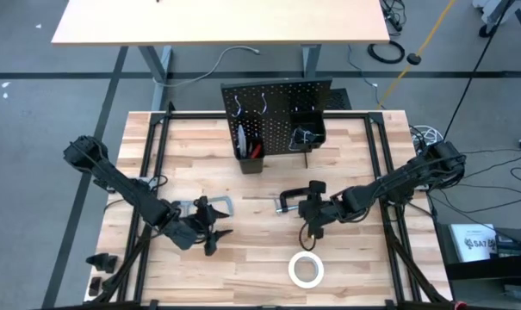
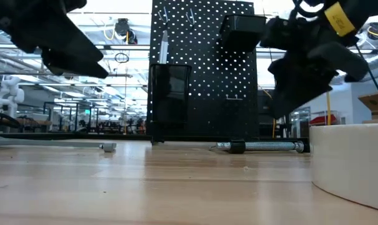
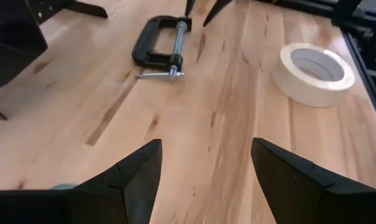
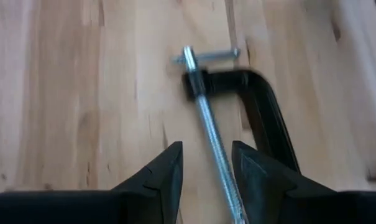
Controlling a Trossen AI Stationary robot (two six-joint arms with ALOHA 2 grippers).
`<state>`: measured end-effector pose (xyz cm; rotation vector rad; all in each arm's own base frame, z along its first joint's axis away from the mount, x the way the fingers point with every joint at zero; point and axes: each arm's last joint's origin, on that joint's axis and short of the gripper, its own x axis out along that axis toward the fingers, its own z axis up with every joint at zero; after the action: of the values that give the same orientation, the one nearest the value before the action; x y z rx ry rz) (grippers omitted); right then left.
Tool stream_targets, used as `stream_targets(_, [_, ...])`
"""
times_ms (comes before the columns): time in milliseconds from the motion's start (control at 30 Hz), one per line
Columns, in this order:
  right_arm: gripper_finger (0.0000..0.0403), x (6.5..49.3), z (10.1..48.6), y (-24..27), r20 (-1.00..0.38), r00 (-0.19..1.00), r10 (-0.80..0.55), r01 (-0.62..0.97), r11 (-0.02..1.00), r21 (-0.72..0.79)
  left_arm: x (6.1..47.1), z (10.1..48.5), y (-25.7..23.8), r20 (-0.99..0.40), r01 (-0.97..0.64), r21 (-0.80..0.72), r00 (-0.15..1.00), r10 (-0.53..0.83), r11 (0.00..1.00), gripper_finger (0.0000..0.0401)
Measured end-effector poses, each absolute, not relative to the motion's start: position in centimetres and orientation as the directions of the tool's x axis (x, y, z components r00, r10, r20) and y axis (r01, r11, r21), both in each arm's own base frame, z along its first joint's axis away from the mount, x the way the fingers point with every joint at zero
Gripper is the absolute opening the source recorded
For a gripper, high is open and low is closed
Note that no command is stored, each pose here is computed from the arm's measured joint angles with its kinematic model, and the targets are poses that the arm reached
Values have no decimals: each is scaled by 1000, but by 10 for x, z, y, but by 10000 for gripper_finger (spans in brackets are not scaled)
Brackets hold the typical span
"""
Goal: Hang tools onto peg board
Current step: Hang the clamp on the pegboard
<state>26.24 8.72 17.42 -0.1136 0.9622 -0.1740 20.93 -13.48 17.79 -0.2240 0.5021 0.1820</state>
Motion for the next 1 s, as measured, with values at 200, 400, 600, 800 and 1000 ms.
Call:
stream_targets(200, [132, 263, 174, 84, -811, 548, -203, 17, 973, -232, 212, 170, -137, -530, -201, -167, 844, 84, 965, 251])
stream_targets(400, [132, 266, 168, 67, -863, 482, -147, -9, 985, -173, 213, 170, -136, -531, -204, -171, 843, 84, 964, 251])
stream_targets(600, [132, 268, 162, 49, -889, 426, -168, -60, 975, -213, 215, 170, -133, -532, -213, -174, 842, 91, 962, 251])
stream_targets(800, [132, 271, 157, 38, -913, 392, -113, -84, 984, -158, 214, 170, -134, -534, -207, -166, 841, 89, 964, 251])
stream_targets(1000, [132, 278, 137, 32, -941, 337, -26, -125, 990, -72, 214, 169, -133, -536, -208, -165, 839, 89, 964, 251])
